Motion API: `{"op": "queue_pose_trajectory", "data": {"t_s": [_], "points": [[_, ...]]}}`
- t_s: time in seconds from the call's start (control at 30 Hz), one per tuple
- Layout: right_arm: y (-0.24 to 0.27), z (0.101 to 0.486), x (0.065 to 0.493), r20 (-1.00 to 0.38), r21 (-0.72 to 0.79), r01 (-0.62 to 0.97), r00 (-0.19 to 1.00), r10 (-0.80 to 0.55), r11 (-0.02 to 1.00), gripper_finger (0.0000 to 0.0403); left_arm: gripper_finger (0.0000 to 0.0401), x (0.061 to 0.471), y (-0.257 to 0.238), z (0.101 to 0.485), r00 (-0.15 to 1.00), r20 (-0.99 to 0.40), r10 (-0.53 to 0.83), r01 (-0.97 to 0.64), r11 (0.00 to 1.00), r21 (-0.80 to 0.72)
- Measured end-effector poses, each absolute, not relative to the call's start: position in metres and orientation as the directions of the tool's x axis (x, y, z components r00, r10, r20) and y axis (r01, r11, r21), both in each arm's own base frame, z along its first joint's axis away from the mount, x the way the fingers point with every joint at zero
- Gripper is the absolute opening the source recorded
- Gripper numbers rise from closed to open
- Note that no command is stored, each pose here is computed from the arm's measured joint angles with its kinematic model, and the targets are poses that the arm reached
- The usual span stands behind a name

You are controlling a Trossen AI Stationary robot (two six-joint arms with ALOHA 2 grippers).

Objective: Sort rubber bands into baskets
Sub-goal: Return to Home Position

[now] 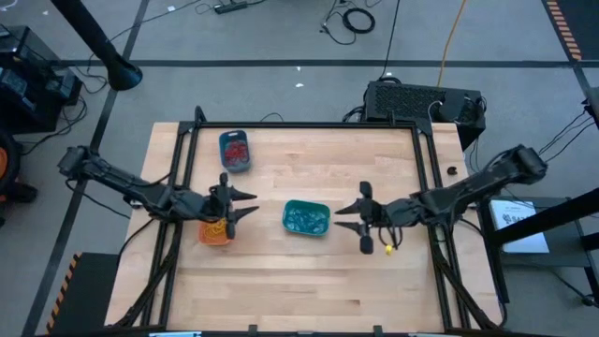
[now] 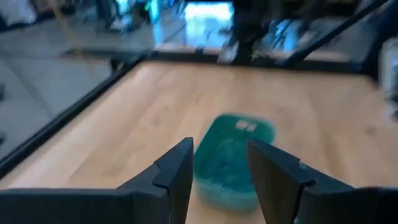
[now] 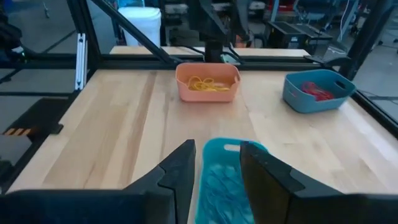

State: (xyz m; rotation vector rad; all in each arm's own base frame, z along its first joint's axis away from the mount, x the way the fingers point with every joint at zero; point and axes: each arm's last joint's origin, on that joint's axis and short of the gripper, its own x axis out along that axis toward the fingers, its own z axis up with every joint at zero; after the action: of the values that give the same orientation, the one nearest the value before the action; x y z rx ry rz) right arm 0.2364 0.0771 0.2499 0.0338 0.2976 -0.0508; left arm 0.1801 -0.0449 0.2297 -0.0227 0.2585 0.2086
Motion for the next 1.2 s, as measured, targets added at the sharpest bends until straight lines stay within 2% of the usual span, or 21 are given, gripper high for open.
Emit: {"op": "queue_pose_trajectory", "data": {"t_s": [0.13,0.27,0.47,0.63,0.73,0.8,0.93,1.07,1.2], "points": [[0.07,0.26,0.218,-0.322,0.013,0.056,0.945,-0.049,0.998,0.0121,0.0155,0.174,-0.05,0.23,0.971,-0.178,0.159,-0.158,0.987,0.021],[0.062,0.265,0.203,-0.317,0.014,0.071,0.946,-0.063,0.997,0.0121,0.0155,0.163,-0.047,0.227,0.973,-0.136,0.186,-0.185,0.982,0.02],[0.045,0.242,0.176,-0.32,0.054,0.118,0.942,-0.095,0.991,0.0118,0.0155,0.138,-0.036,0.213,0.979,-0.065,0.195,-0.196,0.98,-0.021],[0.027,0.216,0.149,-0.284,0.125,0.187,0.948,-0.145,0.974,0.0076,0.0155,0.116,-0.022,0.21,0.96,-0.039,0.277,-0.278,0.96,-0.027],[0.02,0.202,0.135,-0.222,0.19,0.142,0.97,-0.098,0.972,0.0025,0.0155,0.106,-0.014,0.213,0.946,0.003,0.323,-0.323,0.945,-0.05],[0.016,0.197,0.128,-0.185,0.229,0.109,0.98,-0.067,0.967,0.0007,0.0155,0.1,-0.008,0.214,0.936,0.019,0.352,-0.351,0.935,-0.049],[0.009,0.184,0.117,-0.143,0.28,0.101,0.988,-0.063,0.955,0.0002,0.0153,0.091,0.0,0.21,0.917,0.003,0.399,-0.399,0.916,-0.037],[0.008,0.165,0.112,-0.141,0.296,0.073,0.989,-0.032,0.952,0.0001,0.0152,0.088,0.003,0.204,0.933,-0.045,0.357,-0.359,0.932,-0.043],[0.008,0.155,0.11,-0.152,0.289,0.034,0.988,0.011,0.957,0.0001,0.0152,0.09,0.005,0.204,0.935,-0.019,0.354,-0.354,0.932,-0.084]]}}
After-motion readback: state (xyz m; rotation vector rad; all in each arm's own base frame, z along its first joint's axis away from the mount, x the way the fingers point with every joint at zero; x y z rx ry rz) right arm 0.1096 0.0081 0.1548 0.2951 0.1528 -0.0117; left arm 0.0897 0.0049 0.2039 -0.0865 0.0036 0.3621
